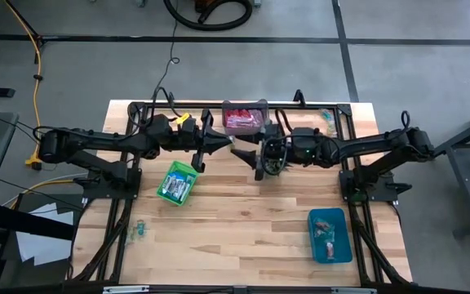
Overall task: Sort candy
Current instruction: Put the transparent candy into the blue bin
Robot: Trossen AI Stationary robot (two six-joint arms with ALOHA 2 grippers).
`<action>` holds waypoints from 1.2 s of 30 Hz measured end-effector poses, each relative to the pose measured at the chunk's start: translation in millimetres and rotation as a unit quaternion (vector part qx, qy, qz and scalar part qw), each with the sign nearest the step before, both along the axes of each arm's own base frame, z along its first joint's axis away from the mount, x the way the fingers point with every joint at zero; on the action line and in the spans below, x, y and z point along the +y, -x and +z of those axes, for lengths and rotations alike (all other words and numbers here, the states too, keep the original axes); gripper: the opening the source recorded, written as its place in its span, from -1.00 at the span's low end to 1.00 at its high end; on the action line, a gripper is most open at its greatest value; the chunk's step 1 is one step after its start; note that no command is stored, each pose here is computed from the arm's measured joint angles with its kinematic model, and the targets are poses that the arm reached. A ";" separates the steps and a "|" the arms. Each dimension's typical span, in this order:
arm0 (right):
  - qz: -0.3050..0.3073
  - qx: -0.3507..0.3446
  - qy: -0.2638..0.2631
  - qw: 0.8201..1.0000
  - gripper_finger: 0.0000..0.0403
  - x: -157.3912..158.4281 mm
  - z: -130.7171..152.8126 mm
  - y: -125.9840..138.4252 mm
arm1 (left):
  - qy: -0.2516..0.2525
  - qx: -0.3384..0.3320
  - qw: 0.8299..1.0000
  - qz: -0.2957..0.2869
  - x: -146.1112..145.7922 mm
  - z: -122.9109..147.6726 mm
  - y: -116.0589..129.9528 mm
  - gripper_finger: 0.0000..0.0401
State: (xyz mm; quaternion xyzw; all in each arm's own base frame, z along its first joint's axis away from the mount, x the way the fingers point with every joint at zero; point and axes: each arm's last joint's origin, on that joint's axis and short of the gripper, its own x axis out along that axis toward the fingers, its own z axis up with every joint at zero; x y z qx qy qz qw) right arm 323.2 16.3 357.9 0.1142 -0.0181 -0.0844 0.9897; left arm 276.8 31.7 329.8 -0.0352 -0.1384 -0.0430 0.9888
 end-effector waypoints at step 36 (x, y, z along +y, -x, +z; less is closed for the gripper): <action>0.024 0.007 0.002 1.000 -0.26 4.1 -9.2 -9.5 | 0.001 0.004 1.000 0.003 0.1 -1.0 -0.7 -1.00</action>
